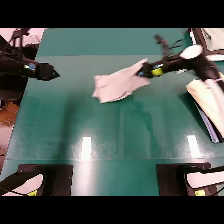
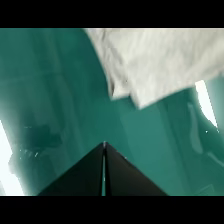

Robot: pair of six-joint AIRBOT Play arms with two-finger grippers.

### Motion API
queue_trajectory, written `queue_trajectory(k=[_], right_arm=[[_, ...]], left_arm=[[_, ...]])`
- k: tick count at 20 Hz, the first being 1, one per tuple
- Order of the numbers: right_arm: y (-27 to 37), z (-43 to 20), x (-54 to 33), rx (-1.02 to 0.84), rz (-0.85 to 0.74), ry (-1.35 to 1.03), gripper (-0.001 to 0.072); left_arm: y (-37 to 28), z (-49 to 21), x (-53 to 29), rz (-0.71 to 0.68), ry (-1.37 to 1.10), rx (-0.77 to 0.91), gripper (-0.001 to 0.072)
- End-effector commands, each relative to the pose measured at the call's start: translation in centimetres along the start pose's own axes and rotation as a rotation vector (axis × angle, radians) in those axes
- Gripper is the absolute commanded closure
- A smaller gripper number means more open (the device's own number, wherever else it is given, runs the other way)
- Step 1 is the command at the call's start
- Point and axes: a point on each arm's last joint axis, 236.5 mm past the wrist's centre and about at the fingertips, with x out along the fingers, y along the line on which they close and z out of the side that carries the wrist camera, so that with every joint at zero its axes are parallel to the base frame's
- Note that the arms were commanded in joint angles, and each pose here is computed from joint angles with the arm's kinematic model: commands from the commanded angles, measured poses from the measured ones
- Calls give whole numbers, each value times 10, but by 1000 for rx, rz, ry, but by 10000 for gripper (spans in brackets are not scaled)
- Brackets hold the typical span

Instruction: Fold the shirts.

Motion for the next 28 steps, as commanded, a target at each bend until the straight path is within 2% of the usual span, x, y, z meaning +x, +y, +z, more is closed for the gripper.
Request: queue_trajectory(k=[1, 7, 11, 14, 17, 22, 28], right_arm=[[-85, 23, -94, 97, -186, -143, 702], [-213, 22, -209, 331, -356, -357, 702], [-248, 19, -251, 354, -422, -450, 703], [-235, 42, -267, 302, -348, -552, 703], [-213, 70, -296, 224, -352, -624, 703], [-157, 88, -331, 70, -347, -611, 703], [-163, 41, -369, 135, -603, -494, 702]], left_arm=[[-42, 11, 12, -55, -45, 41, 688], [-76, 13, 19, -102, -62, 60, 688], [-79, 15, 19, -115, -67, 32, 688], [-78, 16, 19, -114, -74, 30, 688], [-78, 16, 19, -114, -72, 31, 688], [-78, 16, 19, -114, -73, 34, 688], [-78, 16, 19, -113, -73, 36, 688]])
